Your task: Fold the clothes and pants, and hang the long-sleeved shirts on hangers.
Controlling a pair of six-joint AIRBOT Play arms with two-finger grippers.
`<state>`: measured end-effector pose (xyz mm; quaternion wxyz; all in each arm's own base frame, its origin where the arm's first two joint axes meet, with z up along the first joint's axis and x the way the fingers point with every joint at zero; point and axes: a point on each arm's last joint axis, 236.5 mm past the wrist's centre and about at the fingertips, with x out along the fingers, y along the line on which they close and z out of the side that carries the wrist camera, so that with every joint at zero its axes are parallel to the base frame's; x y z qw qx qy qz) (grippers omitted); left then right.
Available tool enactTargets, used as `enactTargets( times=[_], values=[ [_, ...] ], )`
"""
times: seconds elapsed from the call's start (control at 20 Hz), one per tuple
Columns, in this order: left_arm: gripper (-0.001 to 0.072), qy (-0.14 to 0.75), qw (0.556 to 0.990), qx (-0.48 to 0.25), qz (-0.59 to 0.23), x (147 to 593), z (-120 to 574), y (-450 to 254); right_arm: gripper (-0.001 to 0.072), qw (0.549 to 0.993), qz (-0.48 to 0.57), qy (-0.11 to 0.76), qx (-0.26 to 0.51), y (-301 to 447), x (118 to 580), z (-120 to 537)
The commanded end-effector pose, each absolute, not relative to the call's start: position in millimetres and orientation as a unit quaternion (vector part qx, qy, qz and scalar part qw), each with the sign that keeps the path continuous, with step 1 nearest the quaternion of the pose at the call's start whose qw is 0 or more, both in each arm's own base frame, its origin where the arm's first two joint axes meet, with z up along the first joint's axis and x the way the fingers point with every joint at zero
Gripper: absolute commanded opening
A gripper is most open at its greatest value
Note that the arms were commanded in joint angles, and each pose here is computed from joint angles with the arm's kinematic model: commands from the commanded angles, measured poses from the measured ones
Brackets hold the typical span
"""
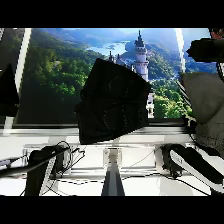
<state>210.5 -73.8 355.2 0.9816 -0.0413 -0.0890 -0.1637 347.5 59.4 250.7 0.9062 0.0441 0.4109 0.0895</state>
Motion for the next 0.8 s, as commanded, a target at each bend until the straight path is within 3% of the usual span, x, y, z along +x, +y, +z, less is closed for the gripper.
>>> enactTargets(
  times=[0.0, 0.1, 0.2, 0.25, 0.35, 0.55, 0.7, 0.75],
  values=[
    [0.0554, -0.1, 0.981, -0.046, -0.159, 210.7, 360.8, -71.2, 0.0035, 0.92, 0.085, 0.381, 0.029, 54.6, 359.4, 260.2],
    [0.0555, -0.107, 0.981, -0.046, -0.156, 210.4, 363.9, -69.5, 0.0035, 0.91, 0.063, 0.403, -0.074, 25.5, 358.4, 246.7],
    [0.0547, -0.102, 0.982, -0.044, -0.154, 212.9, 361.1, -69.2, 0.0034, 0.87, 0.03, 0.474, -0.131, -5.9, 345.2, 216.2],
    [0.0437, -0.096, 0.983, -0.037, -0.151, 215.2, 357.1, -68.4, 0.0034, 0.855, 0.03, 0.5, -0.131, -12.2, 343.3, 198.5],
    [0.001, -0.077, 0.987, -0.017, -0.141, 222.7, 341.3, -65.3, 0.0033, 0.822, 0.027, 0.559, -0.1, -26.1, 335.1, 145.3],
    [0.0017, 0.002, 0.991, 0.032, -0.127, 238.4, 285.2, -59.8, 0.0034, 0.703, 0.125, 0.7, 0.011, -2.3, 257.8, 21.0],
    [0.0017, 0.056, 0.993, -0.019, -0.106, 251.0, 242.4, -51.1, 0.0035, 0.63, 0.223, 0.737, 0.103, 49.6, 199.1, -36.4],
    [0.0017, 0.076, 0.992, -0.05, -0.092, 254.8, 227.3, -45.9, 0.0078, 0.621, 0.225, 0.74, 0.126, 59.8, 189.3, -51.0]
  ],
)
